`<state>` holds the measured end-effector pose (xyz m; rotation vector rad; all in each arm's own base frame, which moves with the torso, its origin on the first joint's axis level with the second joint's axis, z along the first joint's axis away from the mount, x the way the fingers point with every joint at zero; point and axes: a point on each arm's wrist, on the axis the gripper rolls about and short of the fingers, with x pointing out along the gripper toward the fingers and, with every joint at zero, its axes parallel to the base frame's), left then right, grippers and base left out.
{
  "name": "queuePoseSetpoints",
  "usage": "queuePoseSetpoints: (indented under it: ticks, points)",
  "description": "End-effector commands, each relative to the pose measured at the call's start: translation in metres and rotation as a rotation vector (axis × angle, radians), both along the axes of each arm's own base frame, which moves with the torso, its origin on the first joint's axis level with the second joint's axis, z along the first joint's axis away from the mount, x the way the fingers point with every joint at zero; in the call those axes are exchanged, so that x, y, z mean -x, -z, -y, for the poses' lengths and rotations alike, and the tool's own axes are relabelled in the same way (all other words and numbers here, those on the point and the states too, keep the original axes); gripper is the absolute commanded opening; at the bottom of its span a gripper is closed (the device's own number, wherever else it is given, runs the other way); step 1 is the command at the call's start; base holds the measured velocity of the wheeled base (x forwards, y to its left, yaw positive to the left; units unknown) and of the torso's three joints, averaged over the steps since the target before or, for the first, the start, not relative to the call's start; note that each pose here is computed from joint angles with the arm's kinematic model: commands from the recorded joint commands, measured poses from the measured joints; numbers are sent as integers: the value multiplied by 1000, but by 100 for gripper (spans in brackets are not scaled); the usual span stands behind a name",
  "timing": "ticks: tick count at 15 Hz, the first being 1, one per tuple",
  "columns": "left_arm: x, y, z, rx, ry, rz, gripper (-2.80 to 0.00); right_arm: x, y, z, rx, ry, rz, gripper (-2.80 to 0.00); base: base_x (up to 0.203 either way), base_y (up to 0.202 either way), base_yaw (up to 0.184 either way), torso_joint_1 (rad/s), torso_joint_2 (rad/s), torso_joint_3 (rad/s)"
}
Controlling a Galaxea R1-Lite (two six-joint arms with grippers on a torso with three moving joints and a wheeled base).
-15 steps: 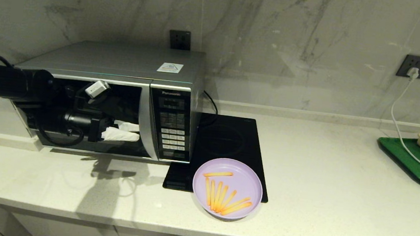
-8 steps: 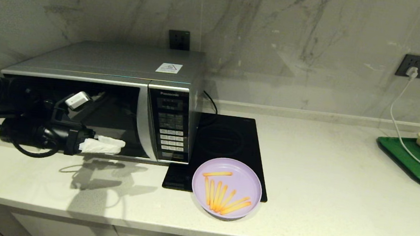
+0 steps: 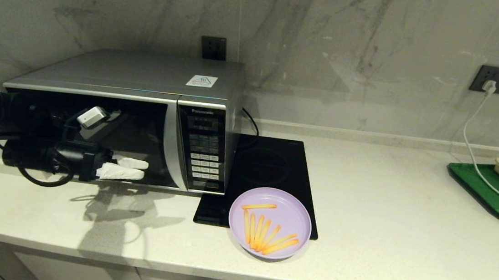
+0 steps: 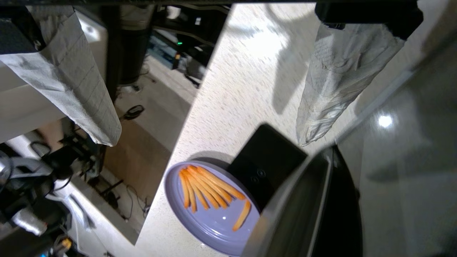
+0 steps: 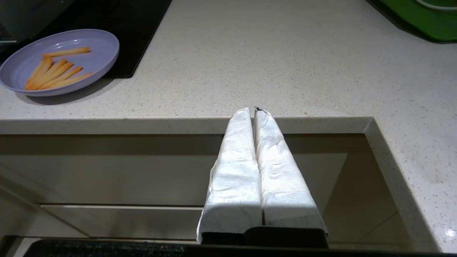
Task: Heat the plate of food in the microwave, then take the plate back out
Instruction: Open the microwave oven
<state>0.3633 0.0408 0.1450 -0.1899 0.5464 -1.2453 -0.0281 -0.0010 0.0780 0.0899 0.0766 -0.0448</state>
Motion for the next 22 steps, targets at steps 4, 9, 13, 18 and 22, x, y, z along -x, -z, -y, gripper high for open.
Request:
queuePoseSetpoints:
  ticks: [4, 9, 13, 18, 22]
  points:
    - [-24, 8, 20, 2, 63, 59, 0, 0, 0, 0, 0, 0, 0, -280, 0, 0, 0, 0, 0, 0]
    - [-39, 10, 22, -1, 71, 90, 0, 0, 0, 0, 0, 0, 0, -280, 0, 0, 0, 0, 0, 0]
    - [-40, 6, 30, 1, 93, 105, 0, 0, 0, 0, 0, 0, -1, -280, 0, 0, 0, 0, 0, 0]
    - [-31, -1, 41, 44, 127, 101, 0, 0, 0, 0, 0, 0, 0, -280, 0, 0, 0, 0, 0, 0]
    - [-22, -5, 49, 110, 149, 30, 0, 0, 0, 0, 0, 0, 0, -280, 0, 0, 0, 0, 0, 0]
